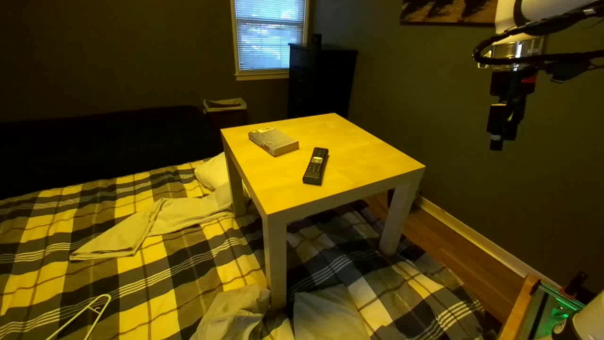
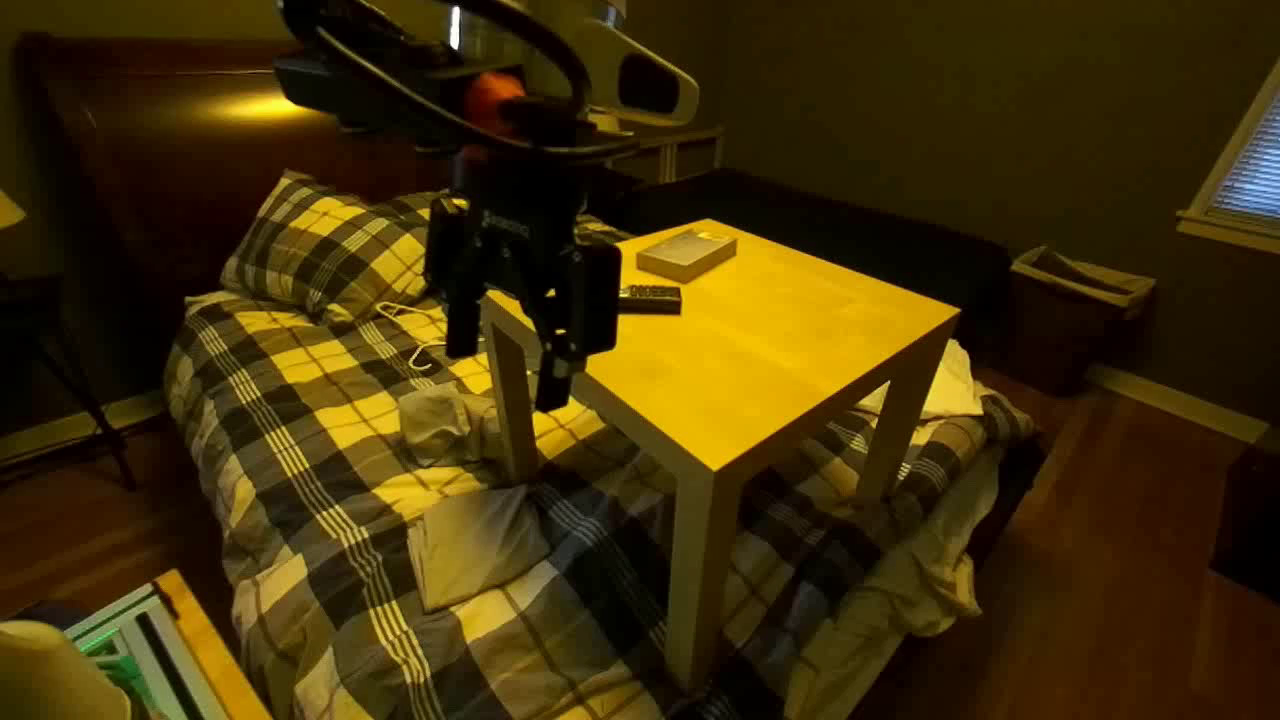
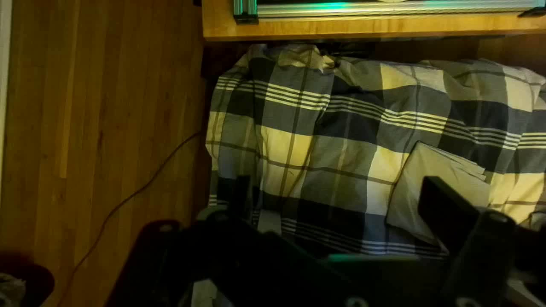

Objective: Press a button on the remote control

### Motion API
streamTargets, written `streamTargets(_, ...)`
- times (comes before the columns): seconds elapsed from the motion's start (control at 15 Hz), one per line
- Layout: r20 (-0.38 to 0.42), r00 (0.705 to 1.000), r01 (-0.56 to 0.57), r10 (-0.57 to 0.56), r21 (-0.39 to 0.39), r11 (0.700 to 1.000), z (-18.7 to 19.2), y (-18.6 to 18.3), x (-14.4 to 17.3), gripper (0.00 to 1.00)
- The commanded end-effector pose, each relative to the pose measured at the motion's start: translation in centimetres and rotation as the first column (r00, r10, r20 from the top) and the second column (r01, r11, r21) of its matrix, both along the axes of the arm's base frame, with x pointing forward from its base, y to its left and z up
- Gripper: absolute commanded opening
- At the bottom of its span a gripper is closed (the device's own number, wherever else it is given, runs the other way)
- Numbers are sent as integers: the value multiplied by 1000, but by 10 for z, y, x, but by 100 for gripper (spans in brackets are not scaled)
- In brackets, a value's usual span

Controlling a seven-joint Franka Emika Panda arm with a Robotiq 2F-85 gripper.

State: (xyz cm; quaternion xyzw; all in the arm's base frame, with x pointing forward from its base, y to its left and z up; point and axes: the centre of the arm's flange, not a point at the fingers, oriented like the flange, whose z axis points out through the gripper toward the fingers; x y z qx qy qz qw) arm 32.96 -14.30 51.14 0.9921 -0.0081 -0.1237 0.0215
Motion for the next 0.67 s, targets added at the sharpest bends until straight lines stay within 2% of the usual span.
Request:
streamTargets(0.0,0,1000,0,0,0,1000,0,0,0,100)
streamTargets(0.27,0,1000,0,0,0,1000,0,0,0,100)
streamTargets(0.47,18,990,-140,139,14,990,-2,31,7,100)
streamTargets(0.6,43,967,-252,250,43,967,-1,66,14,100)
